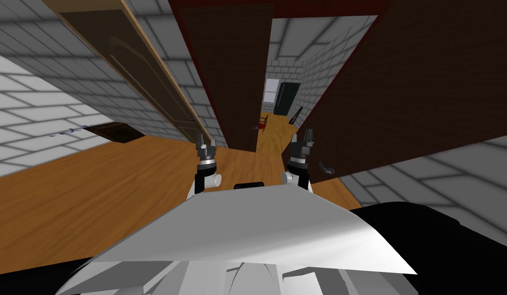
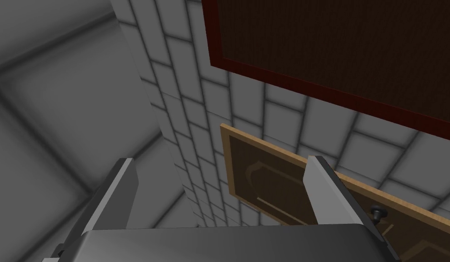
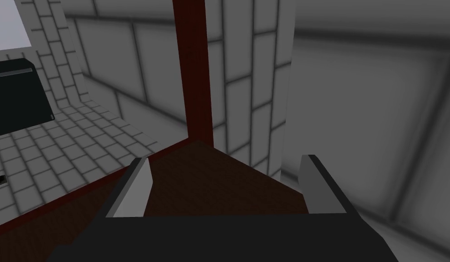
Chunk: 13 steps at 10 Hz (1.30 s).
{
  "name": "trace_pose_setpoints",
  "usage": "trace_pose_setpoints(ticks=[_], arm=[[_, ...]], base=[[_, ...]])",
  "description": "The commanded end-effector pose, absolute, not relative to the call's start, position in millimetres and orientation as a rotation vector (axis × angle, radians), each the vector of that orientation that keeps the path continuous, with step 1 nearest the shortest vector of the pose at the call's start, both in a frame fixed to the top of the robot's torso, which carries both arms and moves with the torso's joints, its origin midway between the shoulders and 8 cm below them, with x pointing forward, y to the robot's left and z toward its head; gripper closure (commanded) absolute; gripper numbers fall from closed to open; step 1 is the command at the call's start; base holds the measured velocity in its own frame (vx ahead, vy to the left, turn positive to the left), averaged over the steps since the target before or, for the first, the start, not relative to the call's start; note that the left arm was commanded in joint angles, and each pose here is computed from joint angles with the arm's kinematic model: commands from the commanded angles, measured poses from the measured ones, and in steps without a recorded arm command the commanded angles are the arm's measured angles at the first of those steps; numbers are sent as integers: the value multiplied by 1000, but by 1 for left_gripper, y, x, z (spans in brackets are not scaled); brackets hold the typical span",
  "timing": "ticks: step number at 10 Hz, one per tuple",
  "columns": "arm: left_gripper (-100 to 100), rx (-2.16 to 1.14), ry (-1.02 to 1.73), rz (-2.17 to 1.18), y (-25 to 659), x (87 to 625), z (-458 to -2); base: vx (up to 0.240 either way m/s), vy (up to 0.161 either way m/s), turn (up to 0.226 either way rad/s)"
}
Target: Pull the door open
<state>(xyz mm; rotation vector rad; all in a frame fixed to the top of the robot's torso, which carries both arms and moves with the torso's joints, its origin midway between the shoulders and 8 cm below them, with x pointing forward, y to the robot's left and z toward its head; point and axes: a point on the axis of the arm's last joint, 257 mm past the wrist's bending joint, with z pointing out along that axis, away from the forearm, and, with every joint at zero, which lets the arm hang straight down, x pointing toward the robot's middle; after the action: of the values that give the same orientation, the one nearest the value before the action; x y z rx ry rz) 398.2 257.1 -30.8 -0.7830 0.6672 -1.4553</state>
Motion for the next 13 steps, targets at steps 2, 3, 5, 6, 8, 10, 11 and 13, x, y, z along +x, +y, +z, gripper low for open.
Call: trace_pose_setpoints(ticks=[2,3,5,6,8,10,11,13], arm=[[-100,-798,698,-1456,257,406,-50],[-100,-804,711,-1456,256,409,-57],[-100,-816,735,-1455,256,416,-72],[-100,-823,748,-1454,256,419,-80],[-100,-837,774,-1452,257,426,-96],[-100,-849,797,-1450,257,432,-111],[-100,-852,800,-1448,257,432,-112],[-100,-867,826,-1444,258,438,-129]], base=[[97,-49,-38],[90,-55,-46],[101,-57,-40],[107,-71,-47],[107,-72,-40],[106,-57,-47],[61,-39,-9],[71,-40,-39]])
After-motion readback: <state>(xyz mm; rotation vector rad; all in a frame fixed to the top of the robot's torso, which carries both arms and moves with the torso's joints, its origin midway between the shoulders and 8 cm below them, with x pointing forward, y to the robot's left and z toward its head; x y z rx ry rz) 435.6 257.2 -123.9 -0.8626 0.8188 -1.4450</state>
